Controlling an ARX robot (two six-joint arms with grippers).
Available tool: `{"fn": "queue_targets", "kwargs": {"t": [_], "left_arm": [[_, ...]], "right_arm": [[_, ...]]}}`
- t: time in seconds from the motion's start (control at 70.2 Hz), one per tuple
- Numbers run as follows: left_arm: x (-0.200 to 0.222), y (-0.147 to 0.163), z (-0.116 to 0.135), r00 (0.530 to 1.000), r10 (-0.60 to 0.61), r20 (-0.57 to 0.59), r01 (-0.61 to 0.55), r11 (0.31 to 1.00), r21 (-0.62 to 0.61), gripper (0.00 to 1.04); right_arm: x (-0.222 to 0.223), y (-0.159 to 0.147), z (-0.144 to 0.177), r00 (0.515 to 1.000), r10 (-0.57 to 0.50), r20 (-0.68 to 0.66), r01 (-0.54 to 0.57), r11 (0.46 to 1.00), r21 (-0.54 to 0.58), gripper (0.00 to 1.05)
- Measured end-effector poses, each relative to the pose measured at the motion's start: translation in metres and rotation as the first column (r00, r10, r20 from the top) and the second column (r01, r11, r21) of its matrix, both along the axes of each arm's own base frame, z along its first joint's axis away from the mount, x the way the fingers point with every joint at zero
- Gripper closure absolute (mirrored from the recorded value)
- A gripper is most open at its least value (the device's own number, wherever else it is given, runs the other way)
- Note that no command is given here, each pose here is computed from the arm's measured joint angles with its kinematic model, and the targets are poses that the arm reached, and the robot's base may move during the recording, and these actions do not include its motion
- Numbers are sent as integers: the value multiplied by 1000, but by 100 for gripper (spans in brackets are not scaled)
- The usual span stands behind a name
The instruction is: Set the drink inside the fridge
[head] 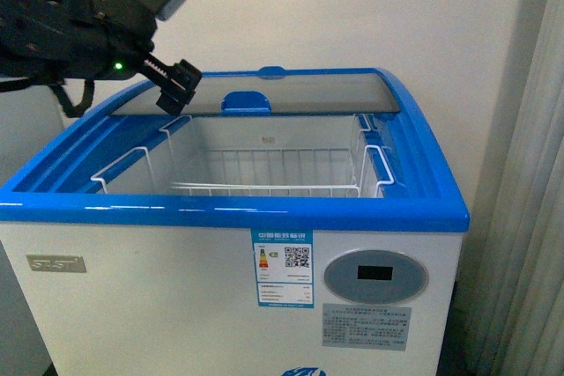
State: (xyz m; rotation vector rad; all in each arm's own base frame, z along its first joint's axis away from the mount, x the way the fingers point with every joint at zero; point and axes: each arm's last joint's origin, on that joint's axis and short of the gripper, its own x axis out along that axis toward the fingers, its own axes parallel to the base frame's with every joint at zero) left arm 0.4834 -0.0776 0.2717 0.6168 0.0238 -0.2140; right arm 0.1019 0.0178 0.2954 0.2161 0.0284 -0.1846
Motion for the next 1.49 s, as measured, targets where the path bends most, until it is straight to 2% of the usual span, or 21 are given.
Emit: {"fn": "queue_targets", "kwargs": {"t": [0.071,0.157,0.214,0.256,0.299,0.313,0.399,0.427,0.47,0.527,0.598,0.641,0.74,0.811,0.911,0.982,1.053,1.139,1.281,1.495], "left_arm": [[-42,5,8,999,-20,-42,13,985,-171,8],[-97,17,17,989,144,30,-121,913,-391,22],[-140,30,15,980,190,55,-140,864,-484,33],[-166,37,9,978,200,57,-142,841,-522,40],[-182,42,3,977,208,55,-146,829,-540,46],[-191,45,-2,976,211,50,-149,822,-550,49],[-213,50,-21,978,209,18,-162,810,-564,61],[-221,52,-35,979,204,-14,-176,809,-561,68],[-232,55,-52,978,200,-55,-196,807,-557,79],[-247,59,-60,978,198,-59,-196,804,-562,93],[-257,62,-62,978,203,-45,-192,800,-569,103],[-261,63,-64,978,204,-42,-191,798,-572,102],[-274,65,-71,979,202,-44,-190,798,-571,102],[-282,71,-75,983,181,-45,-174,802,-571,102],[-293,77,-80,977,207,-47,-196,797,-571,102],[-299,77,-83,978,205,-46,-194,797,-572,102],[-306,77,-86,978,202,-45,-191,798,-572,102],[-315,77,-90,978,203,-49,-194,798,-571,102],[-324,77,-93,978,203,-47,-193,798,-571,102],[-337,77,-99,978,203,-42,-190,798,-572,102]], "right_arm": [[0,0,0,1000,-1,0,1,1000,0,61],[0,0,0,1000,0,0,0,1000,0,61],[0,0,0,1000,0,0,0,1000,0,61],[2,0,-1,999,14,-31,-15,1000,-10,61],[2,-2,4,986,77,-148,-85,995,-47,61],[2,-3,6,970,111,-218,-128,990,-65,61],[-1,-6,11,905,205,-372,-255,963,-90,61],[5,-7,9,873,242,-423,-316,942,-113,61],[20,-8,8,851,279,-445,-385,908,-165,61],[44,-7,17,856,295,-424,-426,867,-257,61],[74,-5,28,868,291,-401,-443,820,-362,61],[87,-3,32,868,296,-399,-457,791,-407,61],[131,10,41,847,320,-424,-517,680,-520,61],[164,24,38,809,331,-485,-581,573,-578,61],[208,45,24,736,325,-594,-674,432,-599,61],[233,60,18,711,299,-636,-701,372,-608,61],[258,76,16,700,270,-661,-713,326,-621,61],[286,97,17,714,241,-658,-699,303,-648,61],[306,117,15,714,240,-658,-700,265,-663,61],[334,142,-7,678,243,-694,-735,210,-645,61]]}}
